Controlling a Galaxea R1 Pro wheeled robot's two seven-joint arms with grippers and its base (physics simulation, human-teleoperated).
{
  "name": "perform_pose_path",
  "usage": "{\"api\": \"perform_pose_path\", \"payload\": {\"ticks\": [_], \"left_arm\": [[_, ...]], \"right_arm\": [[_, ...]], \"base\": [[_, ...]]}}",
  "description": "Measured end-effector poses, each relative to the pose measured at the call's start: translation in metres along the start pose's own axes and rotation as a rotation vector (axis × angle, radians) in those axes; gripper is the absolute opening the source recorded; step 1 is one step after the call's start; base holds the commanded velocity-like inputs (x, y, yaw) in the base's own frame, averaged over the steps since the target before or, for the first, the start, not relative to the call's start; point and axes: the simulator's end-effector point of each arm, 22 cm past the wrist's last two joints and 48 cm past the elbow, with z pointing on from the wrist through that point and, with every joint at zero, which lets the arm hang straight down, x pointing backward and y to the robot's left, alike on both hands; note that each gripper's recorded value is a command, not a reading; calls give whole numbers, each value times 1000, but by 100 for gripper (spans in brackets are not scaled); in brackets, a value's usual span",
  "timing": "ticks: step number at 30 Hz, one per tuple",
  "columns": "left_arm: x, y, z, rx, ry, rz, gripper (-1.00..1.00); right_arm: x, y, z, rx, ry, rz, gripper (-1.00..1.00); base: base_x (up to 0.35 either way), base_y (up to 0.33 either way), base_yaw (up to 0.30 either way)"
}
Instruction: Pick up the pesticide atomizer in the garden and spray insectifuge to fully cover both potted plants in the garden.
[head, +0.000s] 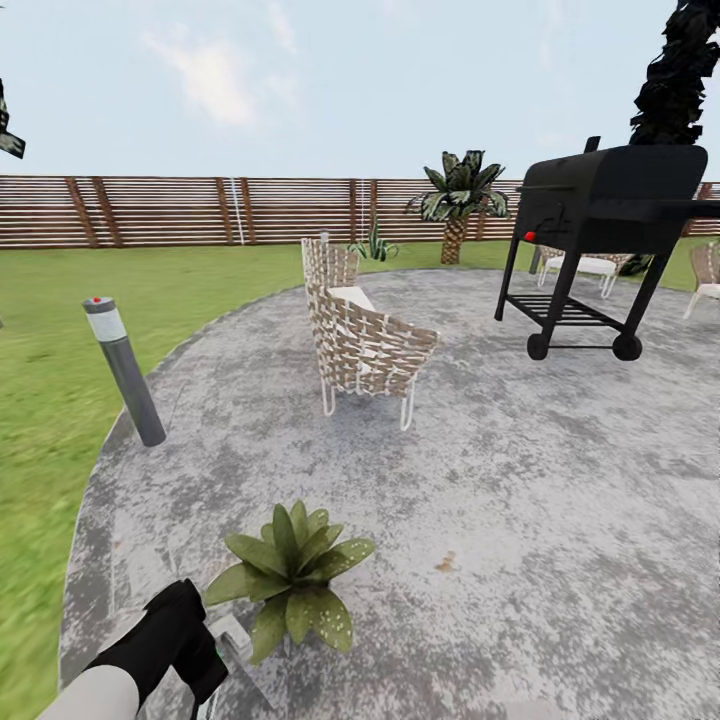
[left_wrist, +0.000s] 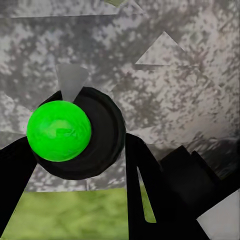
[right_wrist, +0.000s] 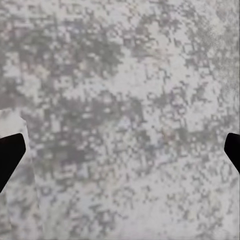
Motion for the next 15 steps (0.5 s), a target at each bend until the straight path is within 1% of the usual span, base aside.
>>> {"api": "perform_pose_path", "payload": {"ticks": [5, 7, 8, 10, 12, 15], "left_arm": [[6, 14, -3, -24, -1, -3, -100], [3, 19, -1, -45, -26, 34, -100], [-1, 23, -1, -64, -48, 61, -100], [-6, 27, -1, -86, -70, 83, -100], [-7, 29, -1, -91, -75, 88, -100], [-8, 28, -1, -93, -78, 92, -100]], "right_arm": [[0, 0, 0, -1, -1, -3, 100], [-1, -1, 0, 0, -2, -1, 100], [-1, -1, 0, 1, -2, -1, 100], [-1, 0, 0, 1, -3, 0, 100], [-1, 0, 0, 1, -4, 0, 100], [-1, -1, 0, 1, -3, 0, 100]], "base": [[0, 0, -4], [0, 0, 0], [0, 0, 0], [0, 0, -3], [0, 0, -98], [-8, -6, -222]]}}
